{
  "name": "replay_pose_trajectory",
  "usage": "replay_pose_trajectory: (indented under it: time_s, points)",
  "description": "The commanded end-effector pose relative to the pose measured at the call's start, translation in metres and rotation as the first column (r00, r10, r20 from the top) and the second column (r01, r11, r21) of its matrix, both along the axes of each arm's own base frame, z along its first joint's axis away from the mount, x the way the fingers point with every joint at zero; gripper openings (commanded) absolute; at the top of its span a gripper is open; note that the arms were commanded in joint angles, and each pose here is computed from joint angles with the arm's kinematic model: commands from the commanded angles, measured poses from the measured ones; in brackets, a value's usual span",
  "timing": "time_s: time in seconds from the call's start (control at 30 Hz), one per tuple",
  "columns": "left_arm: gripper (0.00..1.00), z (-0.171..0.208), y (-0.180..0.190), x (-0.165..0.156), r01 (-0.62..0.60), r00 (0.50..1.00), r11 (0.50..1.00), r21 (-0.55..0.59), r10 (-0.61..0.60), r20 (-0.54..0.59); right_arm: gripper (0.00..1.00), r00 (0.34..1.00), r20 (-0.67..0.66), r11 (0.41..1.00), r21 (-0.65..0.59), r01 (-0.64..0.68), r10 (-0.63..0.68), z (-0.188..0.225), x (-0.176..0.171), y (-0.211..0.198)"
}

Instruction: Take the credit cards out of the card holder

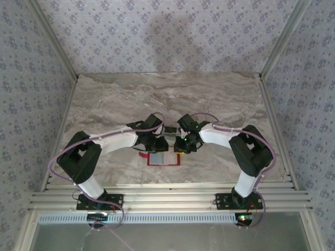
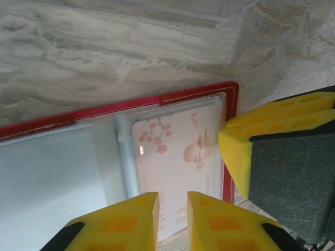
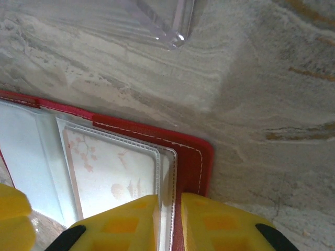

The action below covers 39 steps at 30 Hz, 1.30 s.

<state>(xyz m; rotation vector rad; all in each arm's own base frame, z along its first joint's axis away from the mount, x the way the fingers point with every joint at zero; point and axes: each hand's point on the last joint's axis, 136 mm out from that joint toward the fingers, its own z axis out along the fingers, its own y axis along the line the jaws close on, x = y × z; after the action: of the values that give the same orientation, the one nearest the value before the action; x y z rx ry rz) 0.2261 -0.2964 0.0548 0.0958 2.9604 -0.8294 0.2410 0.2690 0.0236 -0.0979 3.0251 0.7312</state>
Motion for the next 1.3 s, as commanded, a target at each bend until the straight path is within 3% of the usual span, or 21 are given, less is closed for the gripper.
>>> replay_pose_trajectory:
  time_s: [0.0, 0.77, 1.27]
  points:
    - [0.22, -0.002, -0.010, -0.001, 0.003, 1.000, 0.998, -0.061, -0.004, -0.029, 0.20, 1.000, -0.029, 1.000, -0.005, 0.001, -0.002, -0.007, -0.004, 0.002]
    - [0.21, -0.027, 0.003, -0.005, 0.011, 0.998, 0.999, 0.040, -0.008, -0.067, 0.20, 1.000, -0.027, 0.999, -0.031, 0.007, -0.008, -0.009, -0.006, -0.005]
    - [0.21, -0.023, 0.019, -0.003, 0.019, 0.999, 0.992, 0.128, -0.014, -0.036, 0.27, 0.999, -0.032, 0.999, -0.041, 0.010, -0.011, -0.011, -0.007, -0.008]
